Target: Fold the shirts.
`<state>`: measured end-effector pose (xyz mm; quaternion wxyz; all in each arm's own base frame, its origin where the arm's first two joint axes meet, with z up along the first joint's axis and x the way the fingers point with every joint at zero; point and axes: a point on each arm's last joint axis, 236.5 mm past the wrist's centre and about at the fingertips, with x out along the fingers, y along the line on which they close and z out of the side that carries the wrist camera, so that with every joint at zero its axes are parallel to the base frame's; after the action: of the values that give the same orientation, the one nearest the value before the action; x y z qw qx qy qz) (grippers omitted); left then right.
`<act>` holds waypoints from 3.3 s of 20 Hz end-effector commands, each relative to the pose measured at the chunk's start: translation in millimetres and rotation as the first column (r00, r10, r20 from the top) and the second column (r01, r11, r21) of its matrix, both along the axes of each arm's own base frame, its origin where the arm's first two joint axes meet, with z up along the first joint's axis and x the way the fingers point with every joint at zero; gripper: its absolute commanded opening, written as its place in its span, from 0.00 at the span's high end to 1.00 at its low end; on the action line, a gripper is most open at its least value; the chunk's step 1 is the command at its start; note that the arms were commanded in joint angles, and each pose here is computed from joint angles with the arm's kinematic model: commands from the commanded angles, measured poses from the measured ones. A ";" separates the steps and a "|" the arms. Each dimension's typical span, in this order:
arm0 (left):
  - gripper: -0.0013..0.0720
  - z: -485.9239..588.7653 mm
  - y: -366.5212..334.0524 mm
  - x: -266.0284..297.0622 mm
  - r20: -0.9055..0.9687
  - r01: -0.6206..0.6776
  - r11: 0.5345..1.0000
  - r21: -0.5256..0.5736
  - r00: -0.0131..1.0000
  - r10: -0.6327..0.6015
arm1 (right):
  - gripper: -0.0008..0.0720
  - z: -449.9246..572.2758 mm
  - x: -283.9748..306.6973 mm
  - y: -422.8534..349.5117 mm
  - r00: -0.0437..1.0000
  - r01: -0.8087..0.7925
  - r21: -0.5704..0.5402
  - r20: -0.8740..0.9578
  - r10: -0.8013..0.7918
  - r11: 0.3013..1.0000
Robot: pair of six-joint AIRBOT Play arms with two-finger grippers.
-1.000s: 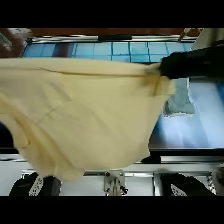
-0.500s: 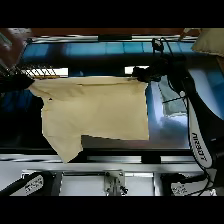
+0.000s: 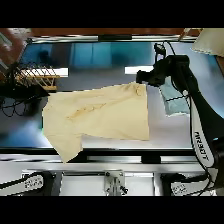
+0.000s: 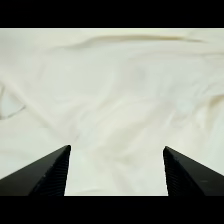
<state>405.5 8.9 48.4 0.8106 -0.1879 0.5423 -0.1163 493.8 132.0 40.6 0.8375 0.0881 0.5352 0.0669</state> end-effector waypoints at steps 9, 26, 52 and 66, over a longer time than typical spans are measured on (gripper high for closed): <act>0.11 -95.0 37.4 -161.8 -0.465 -0.174 0.984 -0.043 0.875 0.135 | 0.05 -77.3 -212.2 -86.1 0.873 0.003 0.133 -0.483 0.063 0.991; 0.26 -153.6 18.0 -139.4 -0.408 -0.183 0.982 -0.043 0.901 0.150 | 0.05 -90.8 -230.6 -76.2 0.848 0.080 0.176 -0.529 0.026 0.981; 0.94 248.3 4.0 -33.1 0.654 -0.099 0.995 0.004 0.753 0.072 | 0.87 163.6 -113.8 1.0 0.901 -0.226 0.180 0.412 0.135 0.957; 0.93 471.6 -33.5 -257.2 0.964 -0.489 0.858 0.160 0.265 -0.029 | 0.87 446.7 -294.0 -79.2 0.493 -0.031 -0.031 0.869 0.042 0.999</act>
<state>151.0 -42.0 550.4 0.9915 0.0255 -0.1278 -0.0009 203.5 75.1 514.8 0.9852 0.0407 -0.0163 0.1655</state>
